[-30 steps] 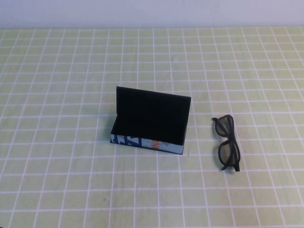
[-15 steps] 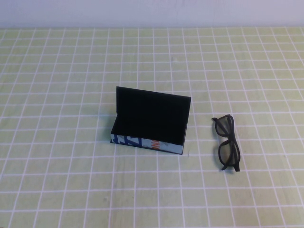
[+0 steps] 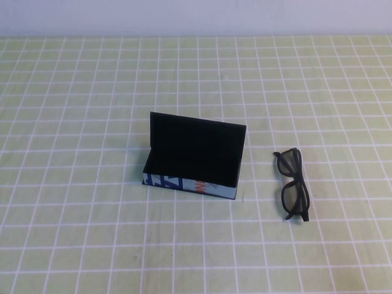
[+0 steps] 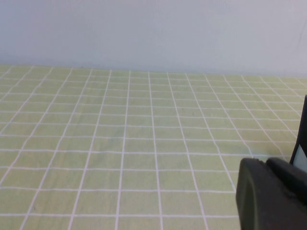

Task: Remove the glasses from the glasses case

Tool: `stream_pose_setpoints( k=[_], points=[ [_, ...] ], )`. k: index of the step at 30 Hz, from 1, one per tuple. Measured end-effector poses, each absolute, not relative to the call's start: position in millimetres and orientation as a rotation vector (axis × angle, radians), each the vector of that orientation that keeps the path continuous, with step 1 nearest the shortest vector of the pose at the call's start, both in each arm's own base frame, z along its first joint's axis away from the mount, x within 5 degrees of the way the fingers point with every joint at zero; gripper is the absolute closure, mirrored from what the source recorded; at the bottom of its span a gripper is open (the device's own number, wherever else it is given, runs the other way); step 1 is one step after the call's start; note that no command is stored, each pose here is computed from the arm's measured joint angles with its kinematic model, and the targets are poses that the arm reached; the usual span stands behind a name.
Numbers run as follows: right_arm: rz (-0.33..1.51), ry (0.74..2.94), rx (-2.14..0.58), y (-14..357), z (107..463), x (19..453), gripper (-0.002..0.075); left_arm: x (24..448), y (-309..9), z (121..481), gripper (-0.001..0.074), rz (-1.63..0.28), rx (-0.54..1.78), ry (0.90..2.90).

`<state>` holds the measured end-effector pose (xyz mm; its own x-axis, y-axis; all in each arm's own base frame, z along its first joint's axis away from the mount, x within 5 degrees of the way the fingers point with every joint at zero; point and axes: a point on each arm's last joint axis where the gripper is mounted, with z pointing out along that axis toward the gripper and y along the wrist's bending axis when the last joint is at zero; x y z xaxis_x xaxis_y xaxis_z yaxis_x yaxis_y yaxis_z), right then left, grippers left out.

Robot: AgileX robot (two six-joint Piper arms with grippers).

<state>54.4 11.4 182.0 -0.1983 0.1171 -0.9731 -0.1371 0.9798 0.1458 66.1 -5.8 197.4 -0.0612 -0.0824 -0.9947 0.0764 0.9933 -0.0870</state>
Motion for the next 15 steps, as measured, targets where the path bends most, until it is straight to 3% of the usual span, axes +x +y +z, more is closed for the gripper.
stream_pose_setpoints(
  k=[15],
  points=[
    [0.259,1.813,-0.012,13.2,177.0,53.0,0.0743,66.3,-6.0,197.3,0.0739,-0.132,-0.004,1.629]
  ],
)
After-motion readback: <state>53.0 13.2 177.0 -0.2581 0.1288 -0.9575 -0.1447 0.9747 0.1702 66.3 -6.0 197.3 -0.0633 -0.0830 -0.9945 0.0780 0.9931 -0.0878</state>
